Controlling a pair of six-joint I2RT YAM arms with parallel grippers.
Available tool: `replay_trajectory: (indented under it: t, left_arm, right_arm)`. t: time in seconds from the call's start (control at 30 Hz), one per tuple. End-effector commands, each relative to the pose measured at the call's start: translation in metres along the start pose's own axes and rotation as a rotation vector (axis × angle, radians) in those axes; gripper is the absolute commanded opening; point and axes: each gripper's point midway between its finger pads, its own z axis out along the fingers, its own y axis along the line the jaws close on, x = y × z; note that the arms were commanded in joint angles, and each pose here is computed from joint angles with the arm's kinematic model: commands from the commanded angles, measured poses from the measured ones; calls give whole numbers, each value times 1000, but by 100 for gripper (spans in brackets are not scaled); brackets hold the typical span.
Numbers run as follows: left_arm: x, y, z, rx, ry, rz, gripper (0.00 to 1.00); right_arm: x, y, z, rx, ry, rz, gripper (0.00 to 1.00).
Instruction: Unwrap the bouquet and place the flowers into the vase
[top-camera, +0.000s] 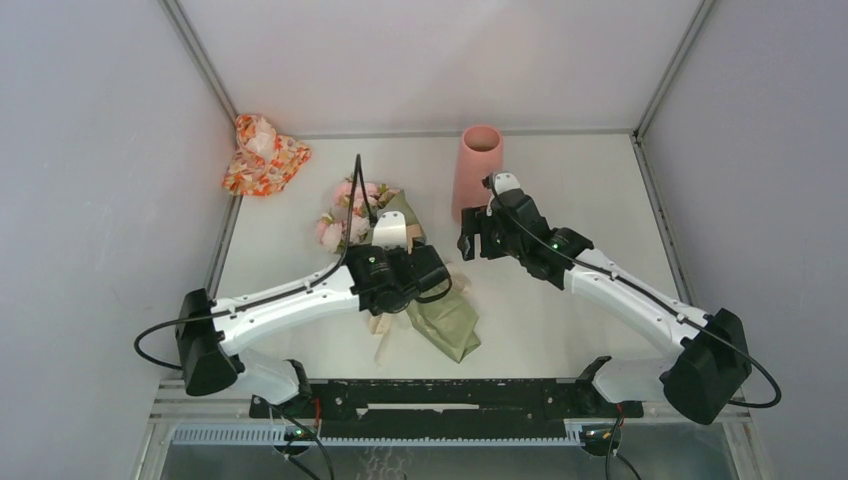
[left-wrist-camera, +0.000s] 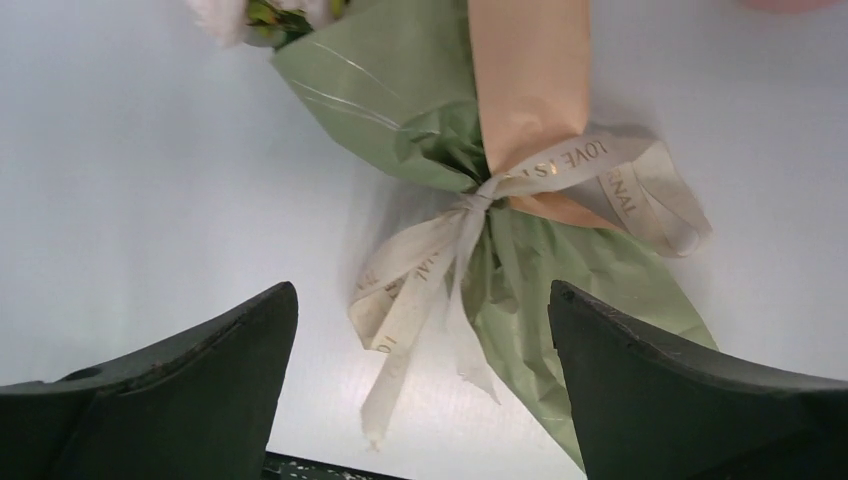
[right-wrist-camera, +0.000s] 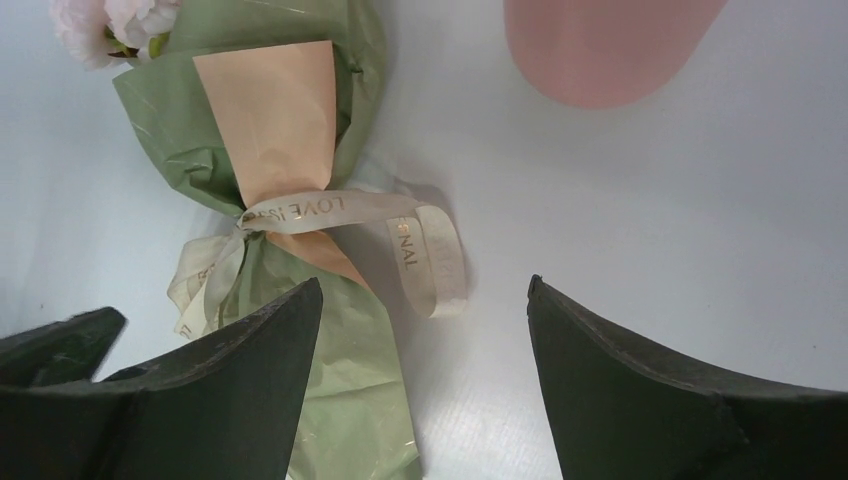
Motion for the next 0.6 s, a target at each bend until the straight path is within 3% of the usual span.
replay_trajectory:
  t: [0.0, 0.23, 0.33, 0.57]
  left_arm:
    - [-34, 33, -19, -19, -169, -148, 100]
    - [-26, 2, -28, 347, -199, -185, 100]
    - [-26, -1, -31, 401, -210, -204, 87]
    - [23, -31, -19, 457, -17, -129, 78]
  right_arm:
    - [-18, 6, -15, -43, -87, 21, 84]
    - [-19, 7, -23, -62, -109, 32, 84]
    - [-17, 8, -24, -67, -102, 36, 84]
    - [-15, 8, -26, -68, -100, 40, 84]
